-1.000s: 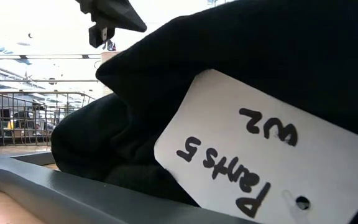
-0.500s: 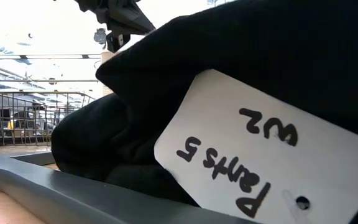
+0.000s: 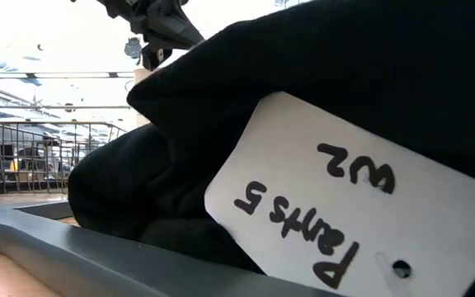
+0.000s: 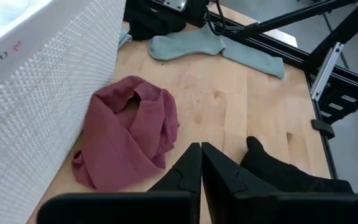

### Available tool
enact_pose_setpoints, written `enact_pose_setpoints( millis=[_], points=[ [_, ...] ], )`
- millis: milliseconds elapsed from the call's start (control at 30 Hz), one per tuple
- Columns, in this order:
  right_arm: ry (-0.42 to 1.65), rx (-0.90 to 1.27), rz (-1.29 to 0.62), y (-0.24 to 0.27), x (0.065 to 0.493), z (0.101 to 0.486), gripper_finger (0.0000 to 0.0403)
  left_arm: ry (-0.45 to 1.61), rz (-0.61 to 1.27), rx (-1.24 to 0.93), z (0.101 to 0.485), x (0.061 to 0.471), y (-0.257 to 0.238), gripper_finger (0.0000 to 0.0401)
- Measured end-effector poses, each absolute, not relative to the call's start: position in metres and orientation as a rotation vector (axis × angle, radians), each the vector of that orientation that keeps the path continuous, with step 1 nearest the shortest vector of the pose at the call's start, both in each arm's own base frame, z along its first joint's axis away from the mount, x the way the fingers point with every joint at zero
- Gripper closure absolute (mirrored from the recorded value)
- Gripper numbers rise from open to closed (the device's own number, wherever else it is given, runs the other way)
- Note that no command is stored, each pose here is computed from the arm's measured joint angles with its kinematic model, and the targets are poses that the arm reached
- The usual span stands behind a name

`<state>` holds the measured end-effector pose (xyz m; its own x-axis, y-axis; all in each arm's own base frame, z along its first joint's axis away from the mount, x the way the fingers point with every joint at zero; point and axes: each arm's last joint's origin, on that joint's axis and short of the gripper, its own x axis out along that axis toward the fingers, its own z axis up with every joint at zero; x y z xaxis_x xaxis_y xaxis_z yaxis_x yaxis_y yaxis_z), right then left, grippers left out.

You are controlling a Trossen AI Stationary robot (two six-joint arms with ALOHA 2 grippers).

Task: Pick & Place Cloths
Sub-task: Put the black sock into the transparent bin

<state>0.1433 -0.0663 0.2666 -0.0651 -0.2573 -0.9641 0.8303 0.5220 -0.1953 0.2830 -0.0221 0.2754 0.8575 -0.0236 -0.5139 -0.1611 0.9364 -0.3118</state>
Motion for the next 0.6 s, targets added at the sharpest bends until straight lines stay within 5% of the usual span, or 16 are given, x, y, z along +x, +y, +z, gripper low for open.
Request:
enact_pose_setpoints(
  millis=[600],
  points=[
    [1.36, 0.718, -1.1, -0.062, 0.135, 0.209, 0.0104, 0.528, 0.091, -0.408, 0.276, 0.283, -0.022, 0.0396]
  ],
)
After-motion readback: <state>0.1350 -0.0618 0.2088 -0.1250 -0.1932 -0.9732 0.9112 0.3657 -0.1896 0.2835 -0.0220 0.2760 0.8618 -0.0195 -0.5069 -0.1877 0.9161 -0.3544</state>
